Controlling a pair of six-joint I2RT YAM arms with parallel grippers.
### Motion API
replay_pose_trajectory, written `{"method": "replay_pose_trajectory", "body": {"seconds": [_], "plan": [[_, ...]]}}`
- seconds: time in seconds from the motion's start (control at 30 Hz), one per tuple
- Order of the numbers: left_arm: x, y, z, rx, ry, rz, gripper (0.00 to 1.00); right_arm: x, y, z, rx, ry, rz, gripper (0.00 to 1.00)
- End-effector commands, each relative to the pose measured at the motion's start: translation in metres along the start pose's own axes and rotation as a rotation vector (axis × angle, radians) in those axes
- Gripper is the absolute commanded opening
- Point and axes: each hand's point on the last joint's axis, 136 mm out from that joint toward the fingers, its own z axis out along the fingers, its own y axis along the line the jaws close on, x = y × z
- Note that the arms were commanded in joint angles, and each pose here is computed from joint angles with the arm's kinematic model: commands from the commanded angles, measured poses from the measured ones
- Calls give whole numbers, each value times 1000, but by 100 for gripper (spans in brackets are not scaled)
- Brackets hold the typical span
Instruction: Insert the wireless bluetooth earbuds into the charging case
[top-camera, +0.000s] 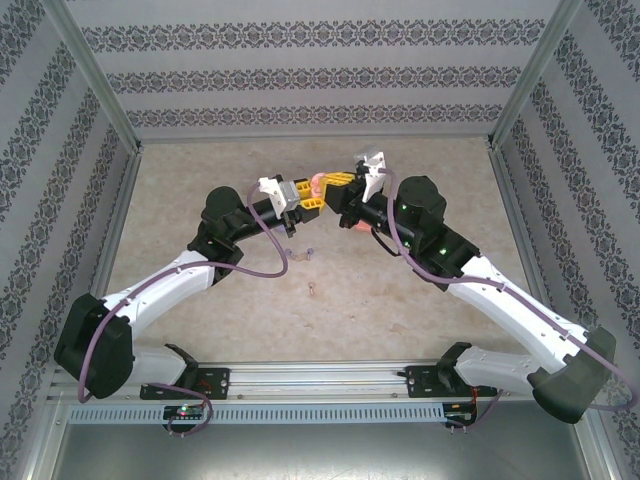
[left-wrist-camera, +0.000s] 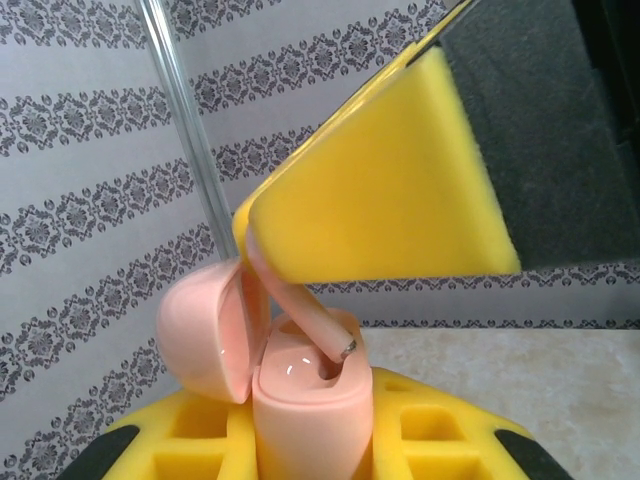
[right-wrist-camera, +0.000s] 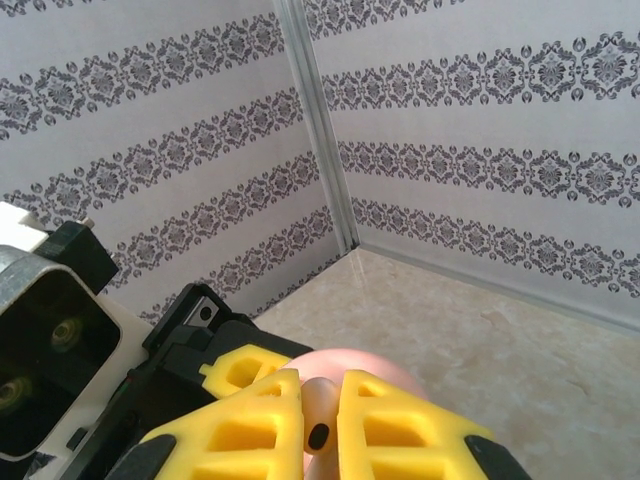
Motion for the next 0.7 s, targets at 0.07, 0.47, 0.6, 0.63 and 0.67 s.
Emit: {"method": "replay_pose_trajectory", "body": {"seconds": [0.07, 0.47, 0.6, 0.63, 0.67], "plan": [[-52, -3, -2, 10, -124, 69, 0, 28, -6, 0, 39, 81, -44, 13], [-59, -1, -4, -9, -142, 61, 0, 50, -12, 1, 125, 135, -153, 12], [-62, -1, -5, -14, -147, 58, 0, 55, -18, -1, 162, 139, -166, 12], [-63, 0, -6, -16, -148, 59, 0, 56, -20, -2, 173, 139, -169, 11], [-62, 0, -6, -18, -148, 58, 0, 57, -22, -3, 184, 138, -172, 11]]}}
